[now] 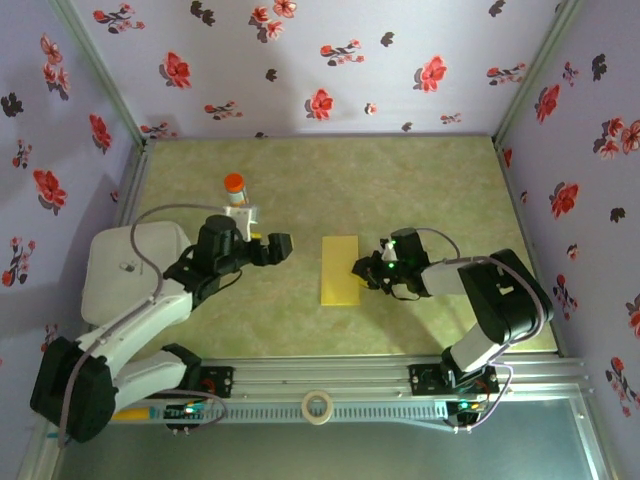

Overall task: Fold a paper plane with a square sheet of paper (pick it up from the middle)
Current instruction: Fold the triangle a second time at the center of the table.

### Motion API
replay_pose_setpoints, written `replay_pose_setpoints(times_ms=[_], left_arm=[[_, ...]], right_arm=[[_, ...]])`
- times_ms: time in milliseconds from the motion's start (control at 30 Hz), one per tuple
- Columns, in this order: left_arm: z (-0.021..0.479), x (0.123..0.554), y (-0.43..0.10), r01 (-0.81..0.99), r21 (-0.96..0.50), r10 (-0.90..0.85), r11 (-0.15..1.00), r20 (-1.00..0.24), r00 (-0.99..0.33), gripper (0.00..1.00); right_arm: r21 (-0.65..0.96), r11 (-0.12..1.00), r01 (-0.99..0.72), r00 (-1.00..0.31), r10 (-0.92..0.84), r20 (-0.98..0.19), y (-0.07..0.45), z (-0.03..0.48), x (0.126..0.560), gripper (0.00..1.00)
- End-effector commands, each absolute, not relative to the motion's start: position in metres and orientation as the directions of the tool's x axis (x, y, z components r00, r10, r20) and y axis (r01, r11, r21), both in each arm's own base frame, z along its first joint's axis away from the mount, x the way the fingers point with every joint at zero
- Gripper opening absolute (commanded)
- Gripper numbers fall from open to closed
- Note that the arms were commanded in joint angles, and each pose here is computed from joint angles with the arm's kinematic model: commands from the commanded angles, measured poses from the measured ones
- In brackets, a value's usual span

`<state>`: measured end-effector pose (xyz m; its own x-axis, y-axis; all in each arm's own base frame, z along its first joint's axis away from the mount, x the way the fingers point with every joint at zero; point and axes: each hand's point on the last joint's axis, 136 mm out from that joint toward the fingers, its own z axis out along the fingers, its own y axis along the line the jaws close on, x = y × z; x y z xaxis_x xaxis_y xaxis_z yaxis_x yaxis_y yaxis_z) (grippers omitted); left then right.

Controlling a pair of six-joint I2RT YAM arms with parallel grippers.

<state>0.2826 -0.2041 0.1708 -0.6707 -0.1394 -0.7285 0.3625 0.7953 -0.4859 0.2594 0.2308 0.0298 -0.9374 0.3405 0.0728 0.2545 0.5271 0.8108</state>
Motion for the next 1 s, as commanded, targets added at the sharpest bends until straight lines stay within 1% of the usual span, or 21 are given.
replay_pose_setpoints(times_ms=[0, 67, 133, 167, 233, 267, 333, 367, 433, 533, 633, 700, 767, 833, 900, 967], left_arm=[[0.17, 0.28, -0.191, 0.372, -0.452, -0.142, 0.811, -0.769, -0.624, 1.0], [0.173, 0.278, -0.189, 0.38, -0.462, -0.163, 0.801, -0.779, -0.605, 1.0], [0.175, 0.275, -0.195, 0.409, -0.5, -0.188, 0.763, -0.777, -0.6, 0.99], [0.176, 0.273, -0.201, 0.423, -0.527, -0.2, 0.737, -0.768, -0.608, 0.96], [0.175, 0.27, -0.211, 0.442, -0.57, -0.217, 0.693, -0.749, -0.626, 0.86], [0.174, 0.266, -0.219, 0.459, -0.579, -0.211, 0.674, -0.746, -0.631, 0.83], [0.172, 0.26, -0.234, 0.495, -0.563, -0.181, 0.662, -0.761, -0.623, 0.8], [0.17, 0.255, -0.243, 0.516, -0.547, -0.156, 0.659, -0.771, -0.618, 0.77], [0.168, 0.245, -0.262, 0.56, -0.511, -0.101, 0.652, -0.791, -0.603, 0.73], [0.157, 0.227, -0.292, 0.624, -0.449, 0.027, 0.64, -0.798, -0.602, 0.68], [0.138, 0.207, -0.324, 0.698, -0.351, 0.192, 0.623, -0.798, -0.572, 0.63], [0.124, 0.195, -0.342, 0.743, -0.247, 0.318, 0.622, -0.787, -0.528, 0.63], [0.113, 0.185, -0.356, 0.778, -0.154, 0.415, 0.609, -0.774, -0.478, 0.62], [0.107, 0.179, -0.368, 0.799, -0.087, 0.471, 0.595, -0.768, -0.434, 0.61], [0.099, 0.174, -0.376, 0.817, 0.011, 0.538, 0.576, -0.758, -0.369, 0.61], [0.093, 0.17, -0.38, 0.828, 0.097, 0.606, 0.553, -0.728, -0.32, 0.61]], right_arm=[[0.825, 0.524, 0.213, -0.948, 0.316, 0.044, 0.234, 0.037, 0.265, 0.18], [0.823, 0.526, 0.215, -0.948, 0.316, 0.046, 0.233, 0.036, 0.265, 0.18], [0.825, 0.523, 0.214, -0.948, 0.315, 0.047, 0.233, 0.036, 0.266, 0.18], [0.826, 0.522, 0.213, -0.948, 0.314, 0.047, 0.234, 0.037, 0.267, 0.18], [0.827, 0.52, 0.213, -0.948, 0.316, 0.045, 0.232, 0.037, 0.268, 0.18], [0.828, 0.519, 0.211, -0.948, 0.315, 0.045, 0.232, 0.038, 0.269, 0.19], [0.832, 0.515, 0.207, -0.952, 0.304, 0.049, 0.233, 0.039, 0.27, 0.19], [0.834, 0.512, 0.207, -0.953, 0.299, 0.053, 0.234, 0.04, 0.271, 0.18], [0.835, 0.51, 0.204, -0.954, 0.296, 0.053, 0.235, 0.041, 0.272, 0.18], [0.831, 0.516, 0.206, -0.955, 0.292, 0.055, 0.234, 0.041, 0.272, 0.17], [0.834, 0.511, 0.208, -0.954, 0.293, 0.058, 0.234, 0.042, 0.273, 0.16], [0.831, 0.512, 0.217, -0.952, 0.3, 0.063, 0.233, 0.041, 0.272, 0.19], [0.833, 0.508, 0.217, -0.95, 0.304, 0.062, 0.233, 0.043, 0.273, 0.18], [0.835, 0.504, 0.22, -0.95, 0.305, 0.067, 0.234, 0.043, 0.273, 0.18], [0.839, 0.498, 0.217, -0.95, 0.306, 0.064, 0.234, 0.045, 0.273, 0.17], [0.842, 0.492, 0.219, -0.95, 0.305, 0.069, 0.235, 0.045, 0.273, 0.16]])
